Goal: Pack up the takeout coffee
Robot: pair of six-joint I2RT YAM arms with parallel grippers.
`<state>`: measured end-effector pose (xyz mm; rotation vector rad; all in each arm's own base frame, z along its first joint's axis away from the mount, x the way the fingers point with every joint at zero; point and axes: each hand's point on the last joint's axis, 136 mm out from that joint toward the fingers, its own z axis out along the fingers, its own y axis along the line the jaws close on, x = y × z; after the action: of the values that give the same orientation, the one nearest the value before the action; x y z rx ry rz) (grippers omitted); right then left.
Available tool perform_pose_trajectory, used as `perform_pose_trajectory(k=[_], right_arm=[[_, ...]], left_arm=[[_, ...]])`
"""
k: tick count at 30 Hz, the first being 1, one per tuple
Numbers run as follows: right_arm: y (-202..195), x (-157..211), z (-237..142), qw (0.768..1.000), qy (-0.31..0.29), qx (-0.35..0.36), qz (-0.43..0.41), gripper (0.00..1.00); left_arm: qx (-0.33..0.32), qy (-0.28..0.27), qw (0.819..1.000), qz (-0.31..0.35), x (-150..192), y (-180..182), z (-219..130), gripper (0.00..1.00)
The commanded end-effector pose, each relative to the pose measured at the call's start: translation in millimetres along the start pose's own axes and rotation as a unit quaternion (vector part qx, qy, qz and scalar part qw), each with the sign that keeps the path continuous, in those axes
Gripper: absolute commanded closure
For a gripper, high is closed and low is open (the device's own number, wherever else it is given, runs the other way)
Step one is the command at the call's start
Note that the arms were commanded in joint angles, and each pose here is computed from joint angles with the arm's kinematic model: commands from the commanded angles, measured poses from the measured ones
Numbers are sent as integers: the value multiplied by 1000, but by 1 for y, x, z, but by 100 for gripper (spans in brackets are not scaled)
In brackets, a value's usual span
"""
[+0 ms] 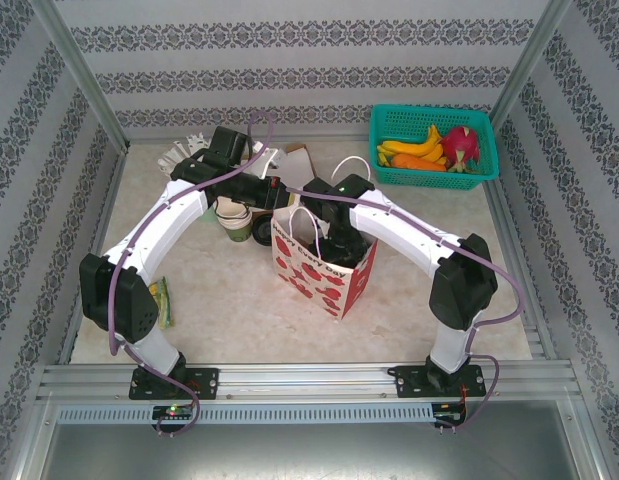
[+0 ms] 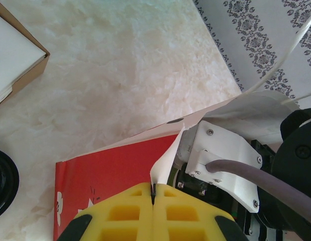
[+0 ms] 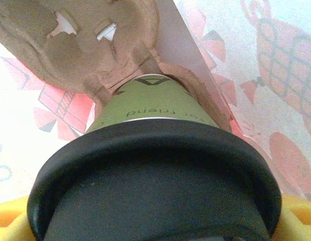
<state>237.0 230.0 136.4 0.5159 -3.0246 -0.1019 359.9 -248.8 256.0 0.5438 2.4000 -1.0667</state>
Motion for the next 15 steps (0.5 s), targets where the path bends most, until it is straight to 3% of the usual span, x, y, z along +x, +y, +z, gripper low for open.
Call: perform_pose_trajectory(k=[1,15], right_arm=[[-9,0,11,1000,6,12,-1,39],[-11,-3,22,1000,7,8,1,39]], left_arm=[[-4,-4,1000,15,-2,-6,-5,100],[-5,-3,1000,14,-2,-5,-5,100]])
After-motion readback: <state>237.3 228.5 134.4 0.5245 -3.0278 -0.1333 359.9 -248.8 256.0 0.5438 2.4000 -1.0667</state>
